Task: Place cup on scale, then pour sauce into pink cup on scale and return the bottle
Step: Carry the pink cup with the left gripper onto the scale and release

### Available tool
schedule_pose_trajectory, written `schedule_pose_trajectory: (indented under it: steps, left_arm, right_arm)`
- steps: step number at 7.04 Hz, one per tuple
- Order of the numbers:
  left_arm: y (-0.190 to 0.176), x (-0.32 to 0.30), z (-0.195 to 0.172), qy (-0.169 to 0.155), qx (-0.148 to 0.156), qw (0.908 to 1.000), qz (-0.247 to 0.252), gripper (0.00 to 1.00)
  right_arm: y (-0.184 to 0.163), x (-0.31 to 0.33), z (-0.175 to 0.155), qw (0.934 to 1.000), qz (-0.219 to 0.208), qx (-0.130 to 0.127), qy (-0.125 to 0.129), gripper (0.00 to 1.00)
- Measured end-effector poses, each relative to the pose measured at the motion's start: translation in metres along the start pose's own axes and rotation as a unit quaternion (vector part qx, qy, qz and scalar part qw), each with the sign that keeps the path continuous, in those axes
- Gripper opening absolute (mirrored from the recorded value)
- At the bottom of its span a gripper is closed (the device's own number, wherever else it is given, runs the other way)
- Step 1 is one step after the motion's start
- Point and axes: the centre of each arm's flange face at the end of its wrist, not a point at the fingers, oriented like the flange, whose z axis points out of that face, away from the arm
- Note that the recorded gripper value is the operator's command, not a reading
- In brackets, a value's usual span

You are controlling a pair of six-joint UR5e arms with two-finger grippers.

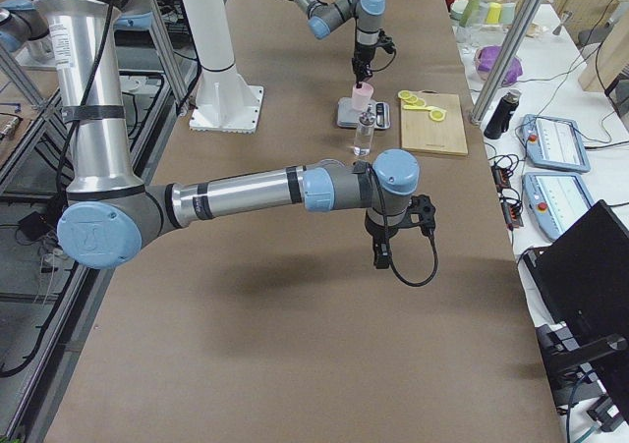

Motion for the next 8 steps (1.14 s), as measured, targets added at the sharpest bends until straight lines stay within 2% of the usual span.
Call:
schedule_pose_trajectory:
  steps: [1, 2, 4, 5, 7, 8]
  left_arm:
    - [0.005, 0.001, 0.004, 0.000, -0.002, 1.0000, 0.002, 0.60]
    - [0.006, 0.001, 0.005, 0.004, -0.003, 1.0000, 0.004, 0.98]
    - [-0.004, 0.001, -0.014, 0.026, 0.005, 0.9996, 0.010, 0.99]
    - [-0.015, -0.007, -0.034, 0.040, 0.008, 0.9991, 0.009, 0.99]
    - [-0.055, -0.068, -0.081, 0.061, 0.006, 0.9981, 0.005, 0.99]
    - [-0.075, -0.106, -0.107, 0.060, 0.015, 0.9980, 0.017, 0.99]
  right_arm:
    - [0.000, -0.001, 0.000, 1.0000, -0.001, 0.001, 0.000, 1.00]
    - [-0.001, -0.003, -0.001, 1.0000, -0.002, 0.001, 0.001, 1.00]
    - [-0.009, -0.022, -0.013, 0.9999, 0.000, 0.015, 0.001, 1.00]
    - [-0.013, -0.045, -0.028, 0.9994, -0.015, 0.030, 0.001, 1.00]
    - [-0.034, -0.110, -0.052, 0.9952, -0.077, 0.060, 0.005, 1.00]
    - [-0.038, -0.152, -0.059, 0.9900, -0.118, 0.075, 0.013, 1.00]
